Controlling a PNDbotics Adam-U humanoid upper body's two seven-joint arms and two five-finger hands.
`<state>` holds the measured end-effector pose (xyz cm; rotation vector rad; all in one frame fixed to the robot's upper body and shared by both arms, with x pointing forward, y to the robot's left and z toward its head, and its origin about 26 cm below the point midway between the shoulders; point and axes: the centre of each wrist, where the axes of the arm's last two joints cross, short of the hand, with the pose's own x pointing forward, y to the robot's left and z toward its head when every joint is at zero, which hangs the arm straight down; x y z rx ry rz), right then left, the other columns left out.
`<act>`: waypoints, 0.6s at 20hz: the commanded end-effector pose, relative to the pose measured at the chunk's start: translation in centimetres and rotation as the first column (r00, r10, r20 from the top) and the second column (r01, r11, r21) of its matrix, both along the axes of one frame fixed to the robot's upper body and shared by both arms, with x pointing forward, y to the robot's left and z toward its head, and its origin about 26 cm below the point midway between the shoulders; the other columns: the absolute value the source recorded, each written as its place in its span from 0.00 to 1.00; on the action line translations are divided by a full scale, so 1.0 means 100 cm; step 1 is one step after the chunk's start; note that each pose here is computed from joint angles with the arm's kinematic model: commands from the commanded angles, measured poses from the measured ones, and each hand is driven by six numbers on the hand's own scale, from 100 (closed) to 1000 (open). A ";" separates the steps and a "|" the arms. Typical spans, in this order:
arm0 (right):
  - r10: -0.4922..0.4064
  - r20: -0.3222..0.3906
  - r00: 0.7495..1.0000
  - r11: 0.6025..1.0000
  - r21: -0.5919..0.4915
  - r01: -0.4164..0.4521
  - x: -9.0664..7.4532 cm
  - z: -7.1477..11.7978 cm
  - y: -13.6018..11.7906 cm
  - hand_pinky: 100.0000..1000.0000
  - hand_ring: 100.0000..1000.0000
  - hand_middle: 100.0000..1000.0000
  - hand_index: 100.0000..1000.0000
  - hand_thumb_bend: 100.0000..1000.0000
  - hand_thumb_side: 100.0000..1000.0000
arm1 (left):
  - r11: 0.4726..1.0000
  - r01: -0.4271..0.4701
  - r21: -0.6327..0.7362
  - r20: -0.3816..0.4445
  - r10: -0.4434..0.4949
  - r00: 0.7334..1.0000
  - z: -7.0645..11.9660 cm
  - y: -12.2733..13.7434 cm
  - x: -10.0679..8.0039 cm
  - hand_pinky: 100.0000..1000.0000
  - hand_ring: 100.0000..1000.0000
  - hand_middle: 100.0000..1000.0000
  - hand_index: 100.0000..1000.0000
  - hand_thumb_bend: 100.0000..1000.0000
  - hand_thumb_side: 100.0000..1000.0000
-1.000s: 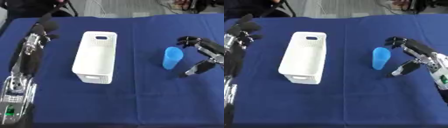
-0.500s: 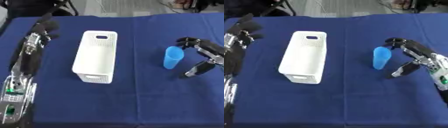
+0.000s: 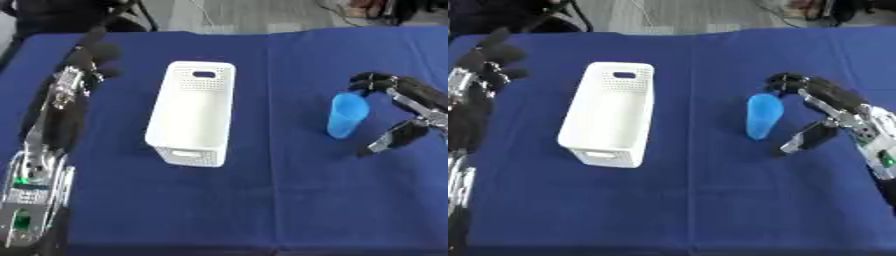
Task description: Pick up objects on the table and place them in the box.
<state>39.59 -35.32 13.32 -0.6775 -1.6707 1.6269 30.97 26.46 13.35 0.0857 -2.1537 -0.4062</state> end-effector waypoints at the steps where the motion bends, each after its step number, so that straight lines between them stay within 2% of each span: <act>1: 0.018 0.035 0.999 1.000 -0.006 -0.018 0.002 0.017 0.002 0.69 0.65 0.88 0.86 0.99 0.39 | 1.000 0.010 0.007 0.026 -0.011 1.000 0.007 -0.002 0.000 0.78 0.86 0.99 0.81 0.00 1.00; 12: 0.053 0.018 0.998 0.999 -0.003 -0.053 0.006 0.014 0.015 0.69 0.65 0.88 0.86 0.99 0.38 | 1.000 0.018 0.007 0.025 -0.018 1.000 0.007 -0.003 0.000 0.78 0.86 0.99 0.81 0.00 1.00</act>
